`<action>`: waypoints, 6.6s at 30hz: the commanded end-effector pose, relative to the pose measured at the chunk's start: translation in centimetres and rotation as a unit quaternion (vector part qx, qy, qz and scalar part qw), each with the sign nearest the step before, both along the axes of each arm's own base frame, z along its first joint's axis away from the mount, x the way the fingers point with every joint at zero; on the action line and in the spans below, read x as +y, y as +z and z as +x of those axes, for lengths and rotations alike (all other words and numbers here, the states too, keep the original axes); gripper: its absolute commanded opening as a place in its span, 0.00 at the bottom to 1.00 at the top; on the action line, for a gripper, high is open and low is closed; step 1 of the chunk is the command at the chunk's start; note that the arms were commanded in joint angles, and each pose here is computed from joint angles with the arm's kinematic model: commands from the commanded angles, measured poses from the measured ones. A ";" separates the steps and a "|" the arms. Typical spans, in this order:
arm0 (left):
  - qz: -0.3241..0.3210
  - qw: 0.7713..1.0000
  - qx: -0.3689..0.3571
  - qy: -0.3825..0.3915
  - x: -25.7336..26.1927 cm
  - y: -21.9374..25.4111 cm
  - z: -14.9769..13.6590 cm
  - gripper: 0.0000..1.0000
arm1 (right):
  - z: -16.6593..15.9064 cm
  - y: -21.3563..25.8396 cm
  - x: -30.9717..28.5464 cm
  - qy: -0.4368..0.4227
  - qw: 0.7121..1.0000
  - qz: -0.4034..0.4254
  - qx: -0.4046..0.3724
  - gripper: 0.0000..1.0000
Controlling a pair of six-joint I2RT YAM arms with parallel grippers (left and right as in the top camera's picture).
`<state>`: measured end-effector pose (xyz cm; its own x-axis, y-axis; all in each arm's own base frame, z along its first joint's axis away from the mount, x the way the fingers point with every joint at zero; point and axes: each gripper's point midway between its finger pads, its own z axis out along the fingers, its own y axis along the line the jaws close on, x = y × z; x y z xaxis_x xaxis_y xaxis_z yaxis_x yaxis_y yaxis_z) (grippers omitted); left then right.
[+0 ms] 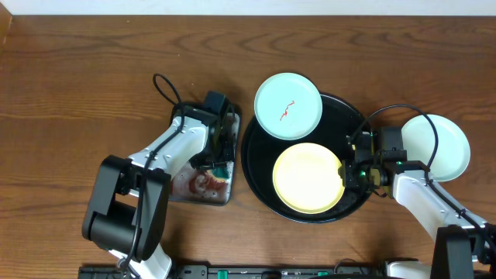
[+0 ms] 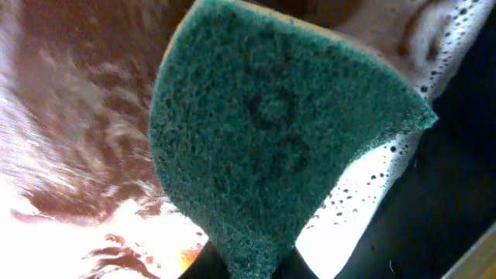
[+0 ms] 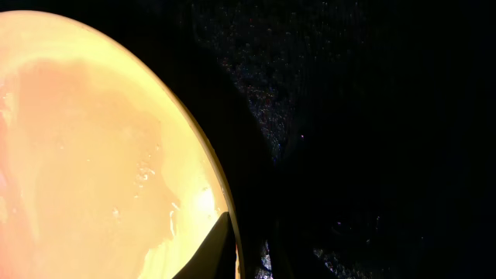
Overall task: Clean dirty plates on tray and stack at the side
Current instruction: 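Return the sponge to the soapy tray with the left gripper, then lift the yellow plate off the black tray with the right gripper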
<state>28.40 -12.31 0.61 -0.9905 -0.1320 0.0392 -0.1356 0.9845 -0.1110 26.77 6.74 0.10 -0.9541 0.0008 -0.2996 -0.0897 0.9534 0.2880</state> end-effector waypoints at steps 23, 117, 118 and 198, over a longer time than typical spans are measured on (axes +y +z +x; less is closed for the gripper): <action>0.051 0.996 -0.079 -0.005 1.4 0.4 4.0 0.68 | -1.0 -0.6 0.2 0.004 1.000 0.002 0.014 0.14; -0.086 0.946 -0.312 0.031 -4.5 9.1 13.7 0.27 | -1.3 -0.7 0.2 0.004 1.000 0.001 0.022 0.16; -0.080 0.951 -0.297 0.032 -4.0 9.3 12.7 0.28 | -1.3 -0.7 0.2 0.004 1.000 0.001 0.022 0.18; -0.003 0.993 -0.111 0.029 -0.2 5.4 3.4 0.61 | 5.1 19.5 3.9 0.203 0.755 -0.543 -0.307 0.01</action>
<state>32.34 -12.86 6.66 -0.9621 -0.1904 -0.1954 -0.1587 0.9732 -0.1666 31.37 11.49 17.37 -0.4765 -0.8194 -0.3185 -0.3308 0.5028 -0.7986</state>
